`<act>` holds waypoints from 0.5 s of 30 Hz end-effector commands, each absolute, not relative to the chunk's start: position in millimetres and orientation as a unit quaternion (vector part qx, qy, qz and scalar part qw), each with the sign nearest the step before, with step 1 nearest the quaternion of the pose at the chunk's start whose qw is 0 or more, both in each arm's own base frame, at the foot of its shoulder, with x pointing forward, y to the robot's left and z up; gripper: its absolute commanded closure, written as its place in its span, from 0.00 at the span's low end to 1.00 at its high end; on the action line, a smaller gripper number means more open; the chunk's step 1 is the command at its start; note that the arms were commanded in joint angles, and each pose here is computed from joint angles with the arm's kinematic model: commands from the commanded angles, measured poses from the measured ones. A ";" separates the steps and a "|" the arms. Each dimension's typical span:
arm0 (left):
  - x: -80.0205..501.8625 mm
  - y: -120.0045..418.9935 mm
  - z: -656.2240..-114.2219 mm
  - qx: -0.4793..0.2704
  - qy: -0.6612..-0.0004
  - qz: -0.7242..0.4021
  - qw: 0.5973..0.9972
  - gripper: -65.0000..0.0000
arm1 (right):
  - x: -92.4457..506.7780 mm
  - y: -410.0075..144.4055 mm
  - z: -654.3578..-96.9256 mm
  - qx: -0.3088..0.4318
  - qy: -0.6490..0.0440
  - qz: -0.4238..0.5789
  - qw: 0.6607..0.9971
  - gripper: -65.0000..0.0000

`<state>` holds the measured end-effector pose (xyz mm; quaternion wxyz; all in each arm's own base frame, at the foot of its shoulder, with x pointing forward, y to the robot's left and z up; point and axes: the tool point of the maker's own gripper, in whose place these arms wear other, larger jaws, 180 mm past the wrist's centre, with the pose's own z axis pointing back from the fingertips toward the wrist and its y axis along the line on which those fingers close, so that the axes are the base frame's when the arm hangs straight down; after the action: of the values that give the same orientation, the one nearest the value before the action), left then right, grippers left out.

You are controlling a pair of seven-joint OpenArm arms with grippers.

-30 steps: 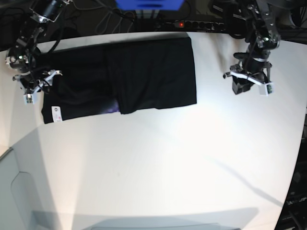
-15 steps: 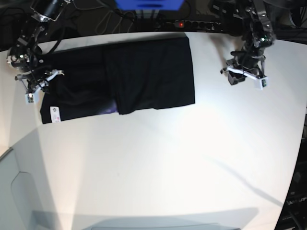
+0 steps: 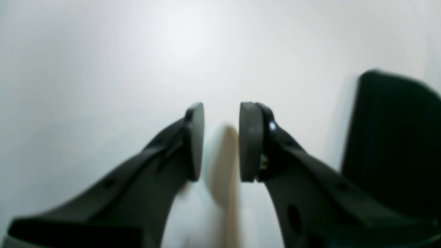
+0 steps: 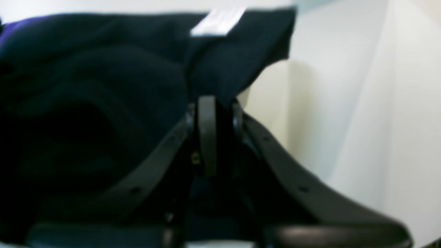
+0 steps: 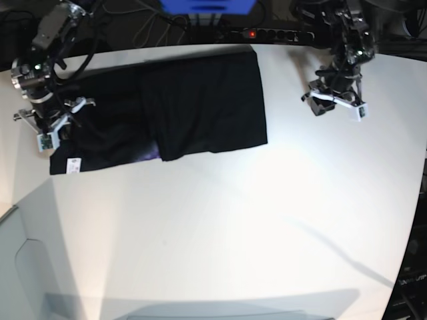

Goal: Fold the T-shirt properly
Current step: 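Lift the strip end with the right gripper and fold it over the stack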

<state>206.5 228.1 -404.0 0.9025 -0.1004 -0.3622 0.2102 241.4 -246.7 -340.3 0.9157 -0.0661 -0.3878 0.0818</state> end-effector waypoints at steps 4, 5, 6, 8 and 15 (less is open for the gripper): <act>214.4 216.8 -397.4 -0.115 -0.372 0.195 0.900 0.74 | 245.7 -224.4 -325.9 -0.056 -0.412 0.116 0.902 1.00; 215.4 210.4 -398.3 -0.121 -0.370 0.187 0.902 0.74 | 244.6 -217.2 -328.4 -0.048 -0.411 0.122 0.902 1.00; 216.6 204.1 -398.8 -0.127 -0.369 0.182 0.903 0.74 | 243.1 -212.1 -330.8 -0.042 -0.408 0.128 0.903 1.00; 219.7 192.2 -400.0 -0.137 -0.366 0.168 0.905 0.74 | 240.4 -197.8 -336.3 -0.027 -0.401 0.144 0.904 1.00; 231.3 162.1 -415.8 -0.172 -0.345 0.154 0.910 0.74 | 239.8 -135.6 -339.5 0.042 -0.416 0.195 0.887 1.00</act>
<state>231.7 160.5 -416.8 0.9073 -0.1756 -0.3476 0.1585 235.8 -139.5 -350.3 0.8980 0.0353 -0.3952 0.1905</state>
